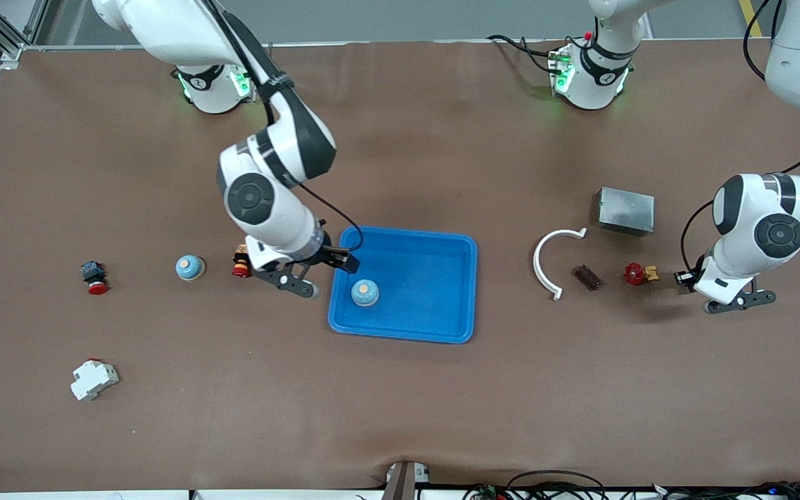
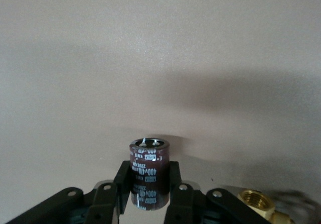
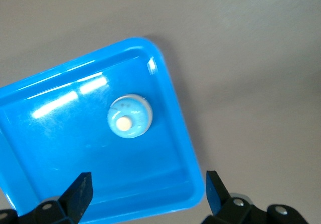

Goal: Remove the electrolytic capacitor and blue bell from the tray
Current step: 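Grasp the second blue bell with the right gripper while the left gripper withdraws, then lift the bell with the right gripper while the left arm returns to rest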

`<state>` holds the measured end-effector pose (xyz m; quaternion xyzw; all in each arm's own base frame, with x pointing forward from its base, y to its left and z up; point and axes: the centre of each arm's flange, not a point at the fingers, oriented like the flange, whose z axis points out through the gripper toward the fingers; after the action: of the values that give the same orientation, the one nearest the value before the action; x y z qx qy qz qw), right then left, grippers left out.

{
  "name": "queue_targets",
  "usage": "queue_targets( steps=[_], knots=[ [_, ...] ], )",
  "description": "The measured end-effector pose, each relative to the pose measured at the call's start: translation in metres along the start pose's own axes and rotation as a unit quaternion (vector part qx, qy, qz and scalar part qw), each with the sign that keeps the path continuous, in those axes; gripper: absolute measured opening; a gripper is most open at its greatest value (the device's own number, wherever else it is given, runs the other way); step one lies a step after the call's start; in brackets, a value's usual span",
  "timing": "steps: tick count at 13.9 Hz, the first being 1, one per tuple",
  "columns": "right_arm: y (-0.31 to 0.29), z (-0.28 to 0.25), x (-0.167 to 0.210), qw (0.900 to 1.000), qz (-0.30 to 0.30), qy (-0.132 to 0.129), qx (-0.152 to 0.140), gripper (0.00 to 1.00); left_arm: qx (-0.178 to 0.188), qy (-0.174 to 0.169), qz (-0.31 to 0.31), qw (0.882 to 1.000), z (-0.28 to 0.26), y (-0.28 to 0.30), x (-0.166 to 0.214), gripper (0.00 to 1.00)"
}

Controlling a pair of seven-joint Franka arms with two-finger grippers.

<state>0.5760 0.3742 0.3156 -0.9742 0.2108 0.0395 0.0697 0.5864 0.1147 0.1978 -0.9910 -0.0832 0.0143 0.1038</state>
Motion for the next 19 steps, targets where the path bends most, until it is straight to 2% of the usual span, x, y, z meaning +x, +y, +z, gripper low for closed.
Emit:
queue_targets(
  steps=[3, 6, 9, 11, 14, 19],
  knots=[
    [-0.021, 0.031, -0.005, 1.0, 0.016, 0.01, 0.007, 1.0, -0.003, 0.013, 0.002, 1.0, -0.009, 0.003, 0.005, 0.7],
    [-0.031, 0.05, -0.001, 1.0, 0.015, 0.014, 0.009, 1.0, -0.006, 0.045, 0.018, 0.999, -0.056, 0.025, 0.014, 0.99],
    [-0.035, 0.054, 0.004, 1.0, 0.013, 0.019, 0.009, 1.0, 0.002, 0.068, 0.039, 0.997, -0.131, 0.055, 0.014, 1.0],
    [-0.035, 0.058, 0.007, 1.0, 0.007, 0.027, 0.006, 1.0, -0.004, 0.07, 0.033, 0.997, -0.17, 0.066, 0.013, 1.0],
    [-0.035, 0.069, 0.012, 0.998, -0.016, 0.053, -0.007, 1.0, -0.004, 0.055, 0.026, 0.998, -0.224, 0.077, 0.021, 1.0],
    [-0.033, 0.085, 0.017, 0.997, -0.046, 0.066, -0.008, 1.0, -0.036, 0.032, 0.003, 0.999, -0.326, 0.082, 0.027, 1.0]
  ],
)
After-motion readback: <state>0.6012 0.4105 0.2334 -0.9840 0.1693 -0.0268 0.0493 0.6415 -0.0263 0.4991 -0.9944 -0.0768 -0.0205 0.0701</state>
